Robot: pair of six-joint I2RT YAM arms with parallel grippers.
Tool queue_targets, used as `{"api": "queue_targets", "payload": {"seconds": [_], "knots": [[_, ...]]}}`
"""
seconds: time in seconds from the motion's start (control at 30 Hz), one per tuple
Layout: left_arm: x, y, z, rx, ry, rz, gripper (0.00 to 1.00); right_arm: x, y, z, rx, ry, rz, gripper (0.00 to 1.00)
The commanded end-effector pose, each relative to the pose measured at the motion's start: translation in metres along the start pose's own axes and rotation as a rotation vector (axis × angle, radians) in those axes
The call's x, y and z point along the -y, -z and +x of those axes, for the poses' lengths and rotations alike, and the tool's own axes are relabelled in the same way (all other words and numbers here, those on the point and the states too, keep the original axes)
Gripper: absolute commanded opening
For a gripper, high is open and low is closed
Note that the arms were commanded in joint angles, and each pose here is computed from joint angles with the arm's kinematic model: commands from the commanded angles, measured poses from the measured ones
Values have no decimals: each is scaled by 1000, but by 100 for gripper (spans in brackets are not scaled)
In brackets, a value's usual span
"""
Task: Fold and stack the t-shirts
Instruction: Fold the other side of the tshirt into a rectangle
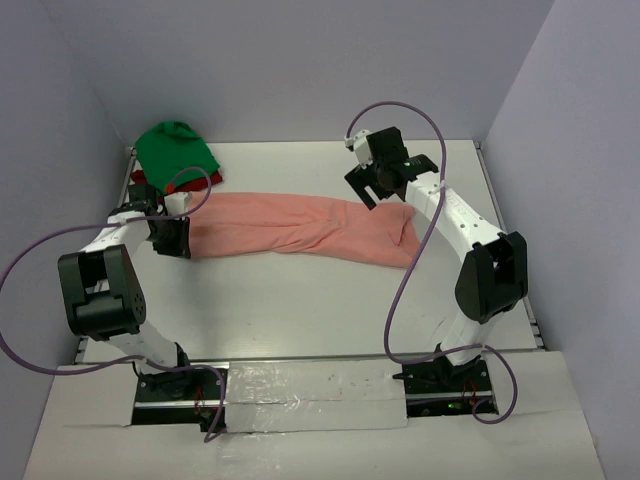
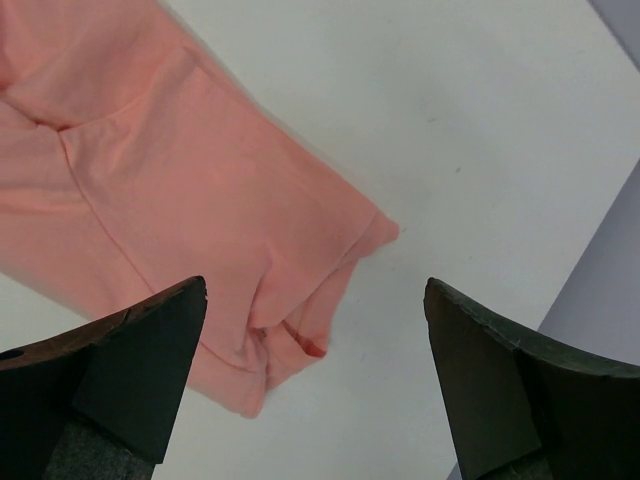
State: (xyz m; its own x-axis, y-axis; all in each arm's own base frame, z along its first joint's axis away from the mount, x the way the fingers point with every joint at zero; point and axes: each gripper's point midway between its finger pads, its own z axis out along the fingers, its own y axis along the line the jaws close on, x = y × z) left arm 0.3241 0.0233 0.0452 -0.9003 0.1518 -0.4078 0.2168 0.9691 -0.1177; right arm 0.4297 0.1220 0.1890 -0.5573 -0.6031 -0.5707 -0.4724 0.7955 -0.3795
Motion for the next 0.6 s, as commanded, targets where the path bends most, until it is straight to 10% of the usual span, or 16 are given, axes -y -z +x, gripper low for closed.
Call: {"api": "queue_targets", "payload": {"seconds": [0.0, 0.57], "knots": [[-13, -3, -23, 66, 7, -57, 31, -7, 13, 4, 19, -11, -28, 96], [-10, -22, -37, 115, 37, -10, 26, -13, 15, 1, 23, -6, -68, 96]]}}
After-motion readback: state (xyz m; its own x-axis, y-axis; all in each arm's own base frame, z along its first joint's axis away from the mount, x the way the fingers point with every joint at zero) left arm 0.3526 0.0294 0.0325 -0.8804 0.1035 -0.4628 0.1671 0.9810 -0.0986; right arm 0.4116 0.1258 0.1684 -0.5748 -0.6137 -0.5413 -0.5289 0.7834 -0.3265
